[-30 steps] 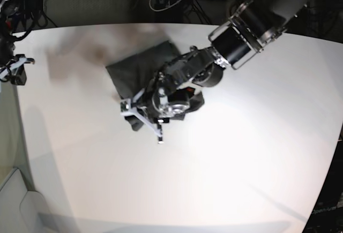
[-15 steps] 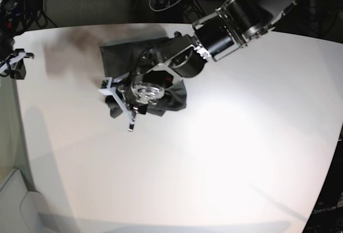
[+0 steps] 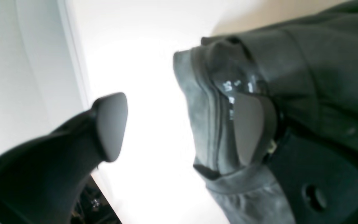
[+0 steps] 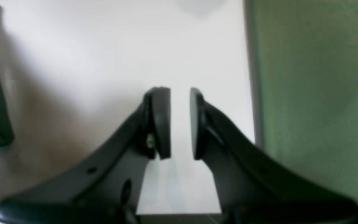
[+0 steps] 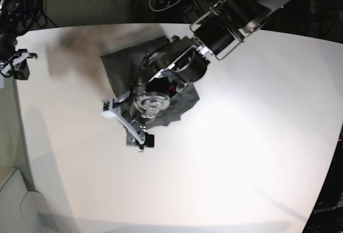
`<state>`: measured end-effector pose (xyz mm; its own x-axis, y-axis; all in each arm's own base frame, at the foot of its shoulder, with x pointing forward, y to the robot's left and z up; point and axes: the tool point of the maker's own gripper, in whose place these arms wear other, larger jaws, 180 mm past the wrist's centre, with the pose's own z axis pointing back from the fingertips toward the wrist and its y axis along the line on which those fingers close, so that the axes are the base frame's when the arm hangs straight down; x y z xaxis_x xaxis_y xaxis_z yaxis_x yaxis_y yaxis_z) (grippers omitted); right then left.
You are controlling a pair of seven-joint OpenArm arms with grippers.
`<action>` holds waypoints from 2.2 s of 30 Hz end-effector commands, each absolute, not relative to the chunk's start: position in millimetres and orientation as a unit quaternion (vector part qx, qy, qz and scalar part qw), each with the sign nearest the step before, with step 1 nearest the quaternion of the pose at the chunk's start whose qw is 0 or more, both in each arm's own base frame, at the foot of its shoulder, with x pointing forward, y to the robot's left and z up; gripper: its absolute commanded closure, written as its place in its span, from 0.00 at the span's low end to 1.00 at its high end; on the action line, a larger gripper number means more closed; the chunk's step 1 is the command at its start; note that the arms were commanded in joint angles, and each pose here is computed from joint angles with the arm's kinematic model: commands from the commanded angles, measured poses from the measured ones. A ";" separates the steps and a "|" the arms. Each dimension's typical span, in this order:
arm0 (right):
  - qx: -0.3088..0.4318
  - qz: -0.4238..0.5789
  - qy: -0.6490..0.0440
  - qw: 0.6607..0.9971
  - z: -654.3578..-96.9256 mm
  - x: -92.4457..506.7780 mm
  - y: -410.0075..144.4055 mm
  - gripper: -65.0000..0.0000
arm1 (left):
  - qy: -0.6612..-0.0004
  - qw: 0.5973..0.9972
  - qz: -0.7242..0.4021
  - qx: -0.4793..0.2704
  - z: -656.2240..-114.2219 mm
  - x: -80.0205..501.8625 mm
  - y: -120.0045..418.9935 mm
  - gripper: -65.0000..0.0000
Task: Layout the t-shirt on the table in an organized manner, then fold the t-shirt properly
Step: 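Press down on the folded bundle with the left gripper to flatten it, then square the bundle sides with both grippers pushing inward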
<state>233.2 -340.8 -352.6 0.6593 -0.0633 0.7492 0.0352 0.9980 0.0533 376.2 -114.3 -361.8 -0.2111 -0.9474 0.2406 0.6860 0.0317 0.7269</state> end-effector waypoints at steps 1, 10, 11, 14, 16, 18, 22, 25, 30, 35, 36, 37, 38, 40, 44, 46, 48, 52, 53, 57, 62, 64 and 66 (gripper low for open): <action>0.014 -0.014 -0.436 0.900 -336.7 243.1 -342.3 0.85 | -0.430 0.592 -0.659 0.176 -328.5 387.8 -126.0 0.21; 0.028 0.036 -0.443 0.895 -329.3 257.2 -311.4 0.85 | -0.475 0.682 -0.500 0.245 -257.9 400.9 -7.5 0.55; 0.038 0.040 -0.442 0.896 -332.5 259.3 -302.7 0.85 | -0.465 0.701 -0.480 0.251 -261.7 395.9 9.6 0.64; 0.062 0.048 -0.442 0.894 -339.5 266.5 -281.9 0.85 | -0.415 0.761 -0.430 0.251 -292.8 374.6 53.2 0.95; 0.081 0.055 -0.445 0.890 -342.1 275.1 -265.5 0.85 | -0.385 0.789 -0.411 0.247 -313.8 360.2 71.7 1.00; 0.094 0.063 -0.444 0.889 -344.1 280.4 -253.6 0.85 | -0.366 0.815 -0.387 0.228 -331.2 340.7 75.1 0.98; 0.125 0.088 -0.434 0.888 -352.6 289.1 -223.8 0.85 | -0.317 0.861 -0.337 0.210 -358.9 309.5 93.4 1.00; 0.151 0.089 -0.430 0.886 -359.9 288.0 -200.8 0.85 | -0.294 0.881 -0.313 0.198 -374.3 299.2 98.5 1.00; 0.177 0.088 -0.418 0.887 -370.9 280.2 -178.3 0.85 | -0.258 0.892 -0.319 0.188 -400.6 291.2 101.4 1.00; 0.193 0.101 -0.397 0.892 -382.1 267.2 -162.6 0.85 | -0.247 0.906 -0.317 0.135 -421.0 297.1 83.7 1.00; 0.197 0.105 -0.390 0.893 -385.5 262.4 -158.5 0.85 | -0.246 0.908 -0.316 0.124 -424.3 298.1 79.6 1.00; 0.200 0.108 -0.386 0.894 -387.5 259.3 -154.8 0.85 | -0.248 0.909 -0.315 0.116 -425.1 300.1 76.7 1.00; 0.203 0.111 -0.382 0.895 -389.6 256.7 -151.7 0.85 | -0.250 0.909 -0.314 0.110 -425.3 302.6 74.1 1.00; 0.210 0.118 -0.373 0.896 -393.3 251.7 -144.0 0.85 | -0.251 0.910 -0.314 0.099 -427.5 305.8 69.6 1.00; 0.222 0.130 -0.362 0.896 -398.0 243.4 -131.5 0.85 | -0.262 0.907 -0.314 0.099 -421.5 318.4 67.6 1.00; 0.230 0.139 -0.355 0.895 -400.5 239.5 -122.7 0.85 | -0.270 0.905 -0.313 0.100 -416.5 325.4 67.1 1.00; 0.236 0.145 -0.347 0.896 -403.3 234.5 -116.6 0.85 | -0.274 0.904 -0.313 0.102 -413.4 330.5 67.0 1.00; 0.237 0.149 -0.345 0.896 -403.2 230.6 -115.0 0.85 | -0.283 0.901 -0.312 0.102 -408.6 336.2 66.5 1.00; 0.238 0.149 -0.342 0.897 -404.6 228.1 -115.0 0.85 | -0.293 0.898 -0.313 0.098 -407.2 338.6 63.8 1.00; 0.232 0.143 -0.343 0.899 -404.7 228.0 -121.1 0.86 | -0.313 0.892 -0.310 0.097 -398.8 342.6 62.8 1.00; 0.195 0.136 -0.389 0.890 -376.1 242.8 -144.9 0.85 | -0.365 0.880 -0.279 0.118 -359.2 348.9 78.8 1.00; 0.181 0.143 -0.413 0.881 -358.2 249.1 -149.0 0.85 | -0.398 0.871 -0.256 0.136 -331.6 353.3 92.7 1.00; 0.172 0.155 -0.431 0.872 -342.3 252.8 -147.5 0.85 | -0.408 0.870 -0.226 0.160 -312.4 347.0 115.2 1.00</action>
<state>247.2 -149.3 -354.7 0.6201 0.1314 0.7734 -0.4037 0.8988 0.1710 341.5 115.6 -324.7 0.5881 -0.5266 0.6138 0.2844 0.8451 0.4526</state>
